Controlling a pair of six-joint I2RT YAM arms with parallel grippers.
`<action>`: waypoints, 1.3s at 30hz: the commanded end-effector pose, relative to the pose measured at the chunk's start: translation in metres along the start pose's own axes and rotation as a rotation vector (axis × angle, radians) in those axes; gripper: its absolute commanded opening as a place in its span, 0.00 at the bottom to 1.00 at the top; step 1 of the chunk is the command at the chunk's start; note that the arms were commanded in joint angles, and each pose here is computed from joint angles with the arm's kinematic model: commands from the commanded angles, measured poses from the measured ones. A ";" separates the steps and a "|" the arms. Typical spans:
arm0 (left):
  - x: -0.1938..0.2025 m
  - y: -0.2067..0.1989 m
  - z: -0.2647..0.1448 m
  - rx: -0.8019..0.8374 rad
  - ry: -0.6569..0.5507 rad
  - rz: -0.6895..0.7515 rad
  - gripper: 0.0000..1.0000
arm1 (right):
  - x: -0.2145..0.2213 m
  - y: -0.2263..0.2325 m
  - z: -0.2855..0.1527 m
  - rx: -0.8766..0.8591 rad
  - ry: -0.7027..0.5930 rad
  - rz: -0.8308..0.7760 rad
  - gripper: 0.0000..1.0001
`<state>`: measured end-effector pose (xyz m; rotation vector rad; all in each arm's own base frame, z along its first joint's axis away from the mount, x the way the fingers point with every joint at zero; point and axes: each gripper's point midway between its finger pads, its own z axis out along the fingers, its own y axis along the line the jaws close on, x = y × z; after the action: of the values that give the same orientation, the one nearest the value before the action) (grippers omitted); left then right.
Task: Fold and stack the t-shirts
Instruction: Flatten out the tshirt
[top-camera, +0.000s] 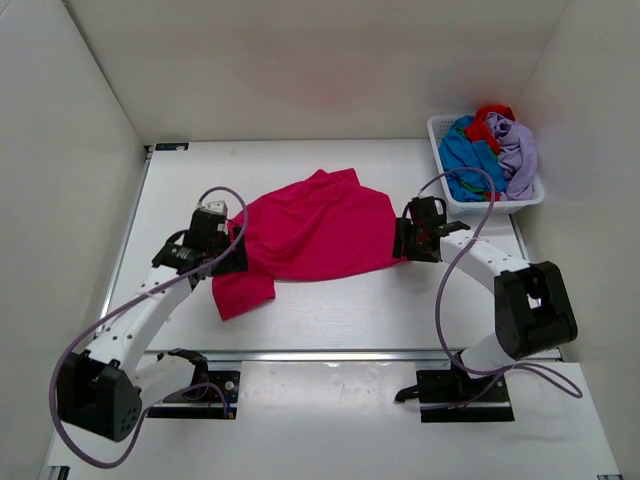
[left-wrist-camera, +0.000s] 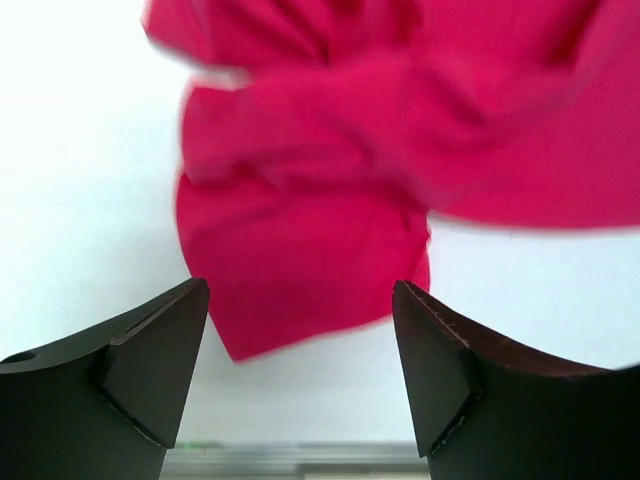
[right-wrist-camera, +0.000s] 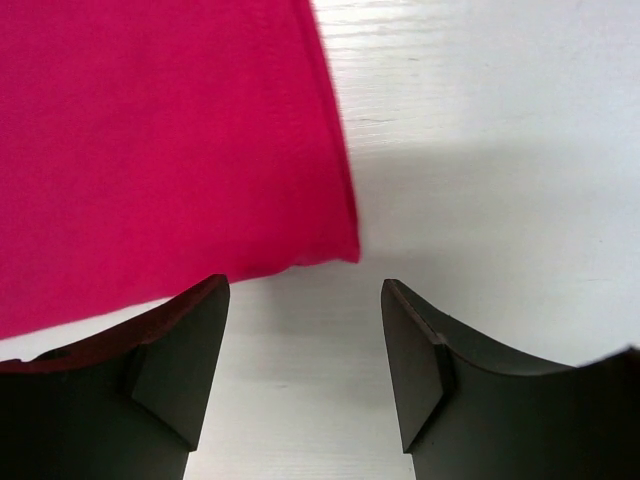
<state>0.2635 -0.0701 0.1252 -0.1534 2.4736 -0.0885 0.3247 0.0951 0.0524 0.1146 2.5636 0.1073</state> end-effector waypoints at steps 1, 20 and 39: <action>0.044 -0.002 -0.001 0.043 0.110 -0.036 0.84 | -0.008 -0.008 0.011 0.024 -0.016 0.056 0.60; 0.093 0.016 0.010 -0.072 0.208 -0.028 0.67 | -0.020 -0.006 0.038 0.039 -0.001 0.033 0.00; 0.144 -0.002 0.031 -0.111 0.380 0.068 0.70 | -0.047 -0.026 0.039 0.024 -0.040 0.096 0.00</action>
<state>0.1704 -0.0859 0.0195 -0.0858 2.8832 0.0501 0.3683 0.0624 0.0303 0.2569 2.5735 0.0852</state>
